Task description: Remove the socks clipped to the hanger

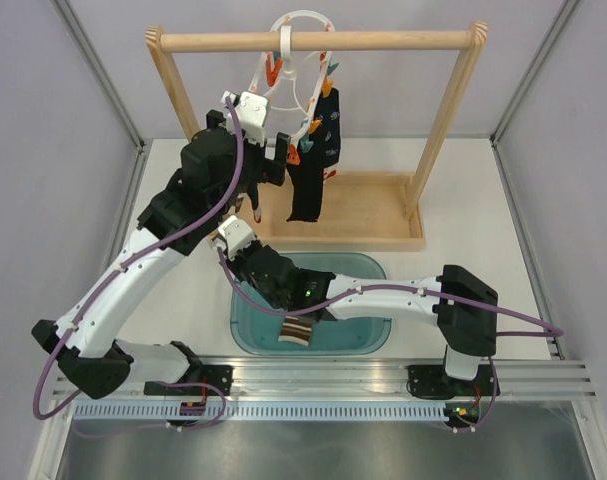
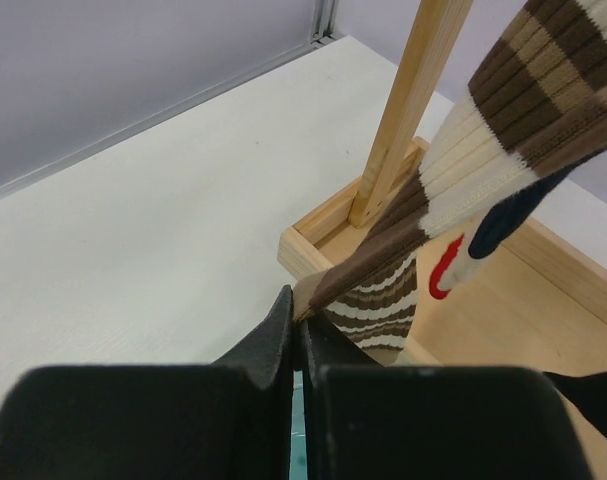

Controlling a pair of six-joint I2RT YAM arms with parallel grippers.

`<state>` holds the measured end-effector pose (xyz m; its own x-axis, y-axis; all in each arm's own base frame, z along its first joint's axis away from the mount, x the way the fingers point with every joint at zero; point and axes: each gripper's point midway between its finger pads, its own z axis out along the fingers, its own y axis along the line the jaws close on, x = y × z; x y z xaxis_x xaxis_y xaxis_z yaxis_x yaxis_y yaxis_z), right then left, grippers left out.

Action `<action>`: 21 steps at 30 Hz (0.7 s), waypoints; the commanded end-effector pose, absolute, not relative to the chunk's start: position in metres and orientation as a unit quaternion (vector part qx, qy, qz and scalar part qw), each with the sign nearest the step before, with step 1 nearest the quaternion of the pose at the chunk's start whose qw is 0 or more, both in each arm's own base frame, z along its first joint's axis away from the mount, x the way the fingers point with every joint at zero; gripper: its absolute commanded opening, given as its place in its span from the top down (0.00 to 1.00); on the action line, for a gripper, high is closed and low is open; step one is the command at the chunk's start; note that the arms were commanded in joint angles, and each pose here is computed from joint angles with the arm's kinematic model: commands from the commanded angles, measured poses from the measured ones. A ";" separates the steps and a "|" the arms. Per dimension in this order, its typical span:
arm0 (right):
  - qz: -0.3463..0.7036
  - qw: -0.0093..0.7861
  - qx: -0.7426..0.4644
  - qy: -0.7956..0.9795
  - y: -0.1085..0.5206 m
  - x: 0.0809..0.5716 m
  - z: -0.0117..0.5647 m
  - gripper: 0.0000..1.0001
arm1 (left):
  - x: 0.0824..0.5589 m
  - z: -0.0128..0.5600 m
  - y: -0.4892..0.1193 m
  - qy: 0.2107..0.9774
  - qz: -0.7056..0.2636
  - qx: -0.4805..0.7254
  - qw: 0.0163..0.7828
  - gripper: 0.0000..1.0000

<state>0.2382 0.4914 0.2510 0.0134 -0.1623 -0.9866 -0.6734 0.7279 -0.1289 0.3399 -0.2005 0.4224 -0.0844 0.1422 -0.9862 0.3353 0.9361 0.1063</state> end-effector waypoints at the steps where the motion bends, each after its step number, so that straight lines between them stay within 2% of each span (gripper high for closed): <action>1: 0.215 0.647 -0.298 0.668 0.498 0.236 0.265 0.99 | 0.348 0.441 -0.191 0.724 -0.036 0.152 0.672 0.00; 6: 0.222 0.648 -0.295 0.666 0.496 0.233 0.266 0.99 | 0.357 0.442 -0.187 0.727 -0.009 0.139 0.672 0.09; 21: 0.234 0.650 -0.289 0.663 0.483 0.227 0.275 0.99 | 0.369 0.443 -0.170 0.729 0.050 0.103 0.675 0.24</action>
<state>0.2358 0.4857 0.2493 0.0021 -0.1453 -0.9894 -0.6740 0.7307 -0.1087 0.3654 -0.1825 0.4051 -0.1503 0.2548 -0.9552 0.1698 0.9585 0.2290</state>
